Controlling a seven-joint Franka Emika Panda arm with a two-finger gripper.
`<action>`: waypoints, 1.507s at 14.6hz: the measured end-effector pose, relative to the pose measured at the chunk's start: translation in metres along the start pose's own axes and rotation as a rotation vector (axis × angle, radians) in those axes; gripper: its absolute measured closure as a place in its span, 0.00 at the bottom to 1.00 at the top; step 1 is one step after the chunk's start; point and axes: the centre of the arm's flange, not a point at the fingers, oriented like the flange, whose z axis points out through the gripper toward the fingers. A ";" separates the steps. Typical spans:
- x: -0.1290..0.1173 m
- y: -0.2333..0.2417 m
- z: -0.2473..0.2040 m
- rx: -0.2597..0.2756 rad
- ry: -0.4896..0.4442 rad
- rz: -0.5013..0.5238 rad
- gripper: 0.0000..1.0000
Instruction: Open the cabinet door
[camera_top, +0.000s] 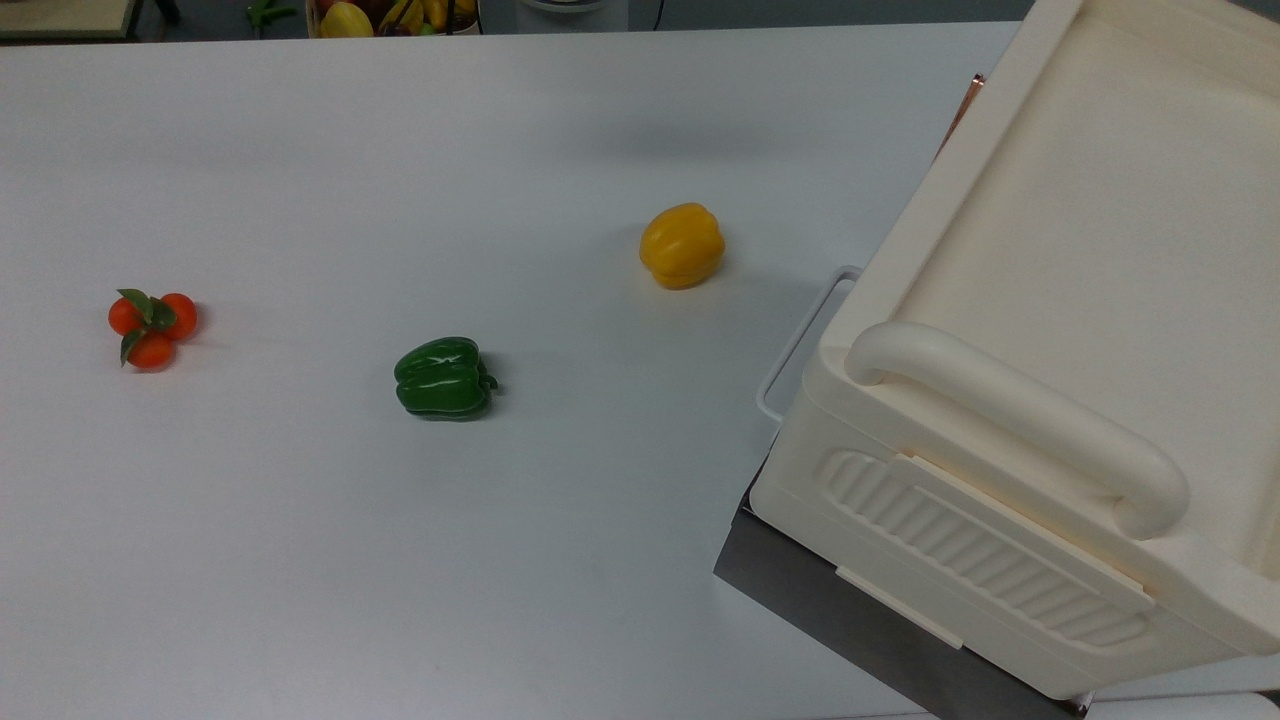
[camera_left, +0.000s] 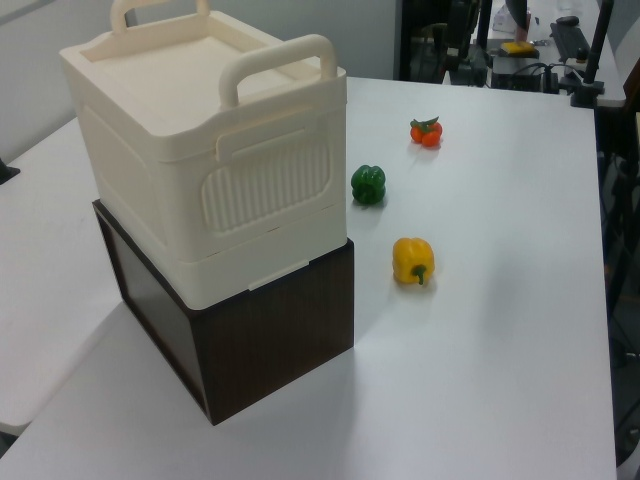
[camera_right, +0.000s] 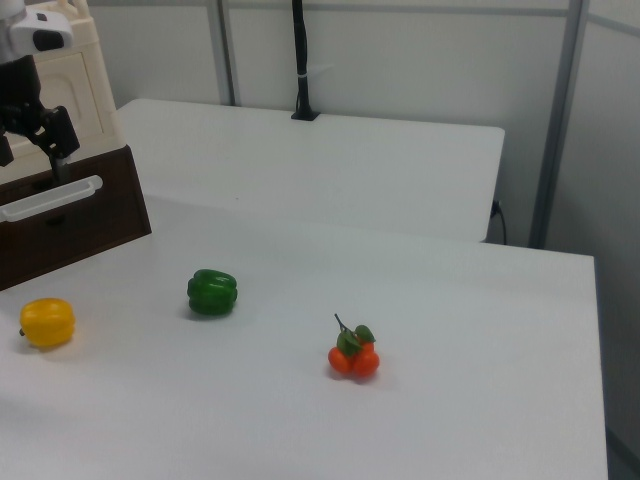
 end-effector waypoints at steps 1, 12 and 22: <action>0.000 -0.002 0.000 0.000 0.000 -0.003 0.00; 0.001 0.000 -0.001 0.000 0.013 -0.008 0.00; 0.002 -0.032 0.006 0.051 0.013 -0.631 0.00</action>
